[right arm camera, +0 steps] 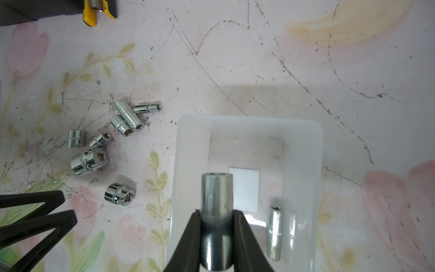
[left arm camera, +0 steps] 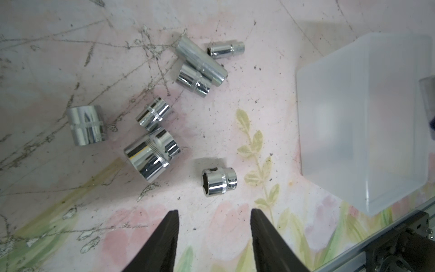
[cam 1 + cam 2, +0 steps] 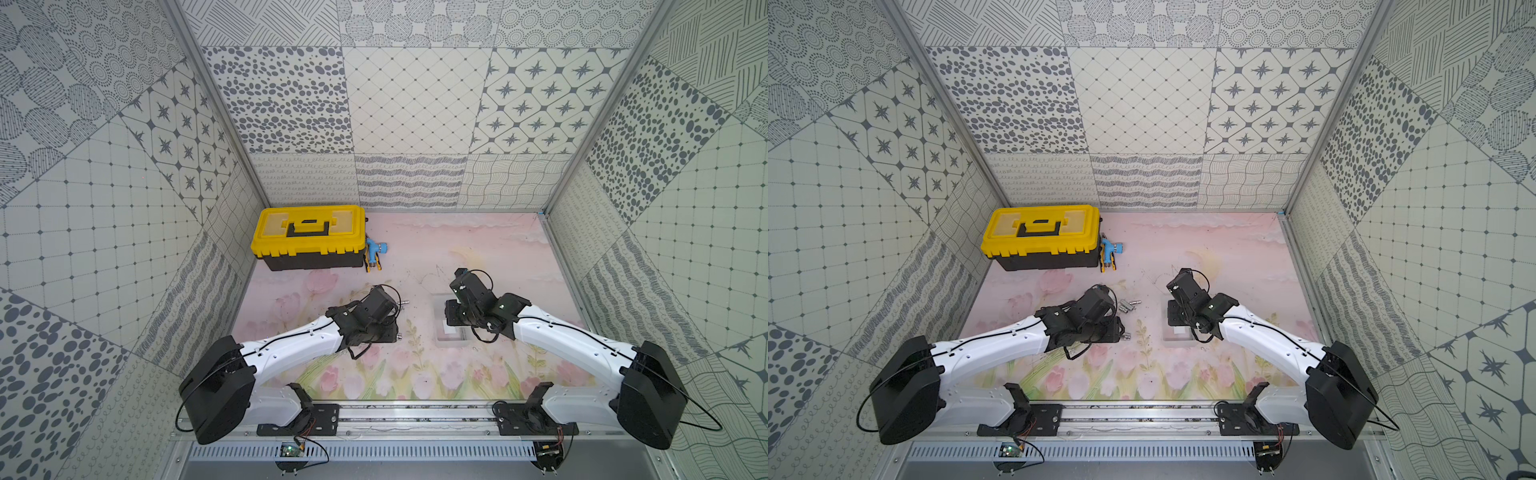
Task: Put the socket on the desktop into the storage box
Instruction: Place the socket head in the storage box, then pick up the socket head at the center of the board.
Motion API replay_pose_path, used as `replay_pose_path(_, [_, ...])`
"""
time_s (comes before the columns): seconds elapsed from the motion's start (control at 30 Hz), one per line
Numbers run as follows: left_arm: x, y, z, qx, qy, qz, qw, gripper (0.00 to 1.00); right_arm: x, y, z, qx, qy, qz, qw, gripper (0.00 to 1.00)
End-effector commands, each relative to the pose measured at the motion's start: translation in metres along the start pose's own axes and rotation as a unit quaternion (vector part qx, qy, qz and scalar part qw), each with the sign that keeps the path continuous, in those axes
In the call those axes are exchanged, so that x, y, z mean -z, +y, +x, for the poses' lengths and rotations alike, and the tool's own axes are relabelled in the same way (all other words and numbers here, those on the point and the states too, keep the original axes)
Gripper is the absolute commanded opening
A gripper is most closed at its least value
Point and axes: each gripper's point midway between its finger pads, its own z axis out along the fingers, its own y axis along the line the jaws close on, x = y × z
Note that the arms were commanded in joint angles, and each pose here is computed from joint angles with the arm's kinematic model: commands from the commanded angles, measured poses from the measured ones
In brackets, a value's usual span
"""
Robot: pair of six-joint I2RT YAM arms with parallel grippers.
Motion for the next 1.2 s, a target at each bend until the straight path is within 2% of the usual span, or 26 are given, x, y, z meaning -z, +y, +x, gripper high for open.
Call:
replay_pose_path(0.0, [0.002,-0.006,-0.005,0.008,-0.005,0.011,1.000,0.56,0.002,0.005,-0.018,0.006,-0.026,-0.002,1.000,0.07])
replay_pose_path(0.1, [0.003,-0.005,-0.006,0.010,-0.007,0.010,1.000,0.58,0.005,0.008,-0.021,0.013,-0.028,-0.005,1.000,0.32])
replay_pose_path(0.2, [0.001,-0.006,-0.005,0.013,-0.002,0.010,1.000,0.58,0.013,0.012,-0.024,0.018,-0.030,-0.015,0.999,0.49])
replay_pose_path(0.23, [0.001,-0.006,-0.004,0.016,0.001,0.010,1.000,0.58,0.016,0.013,-0.024,0.019,-0.033,-0.017,0.999,0.51])
replay_pose_path(0.4, [-0.004,-0.007,0.001,0.023,0.011,0.014,1.000,0.59,0.034,0.024,-0.024,0.033,-0.048,-0.042,0.997,0.51])
replay_pose_path(0.6, [0.007,0.010,-0.009,0.048,-0.025,-0.022,0.998,0.60,0.050,0.083,-0.004,0.097,-0.050,-0.132,0.985,0.49])
replay_pose_path(0.77, [0.021,0.037,-0.019,0.098,-0.050,-0.041,0.993,0.60,0.033,0.097,0.004,0.118,-0.033,-0.111,0.986,0.54])
replay_pose_path(0.93, [0.033,0.055,-0.022,0.132,-0.072,-0.039,0.988,0.57,0.013,0.103,-0.004,0.125,-0.019,-0.085,0.988,0.54])
replay_pose_path(1.17, [0.034,0.087,-0.015,0.157,-0.052,-0.092,0.982,0.58,-0.007,0.122,0.003,0.138,0.019,-0.097,0.986,0.52])
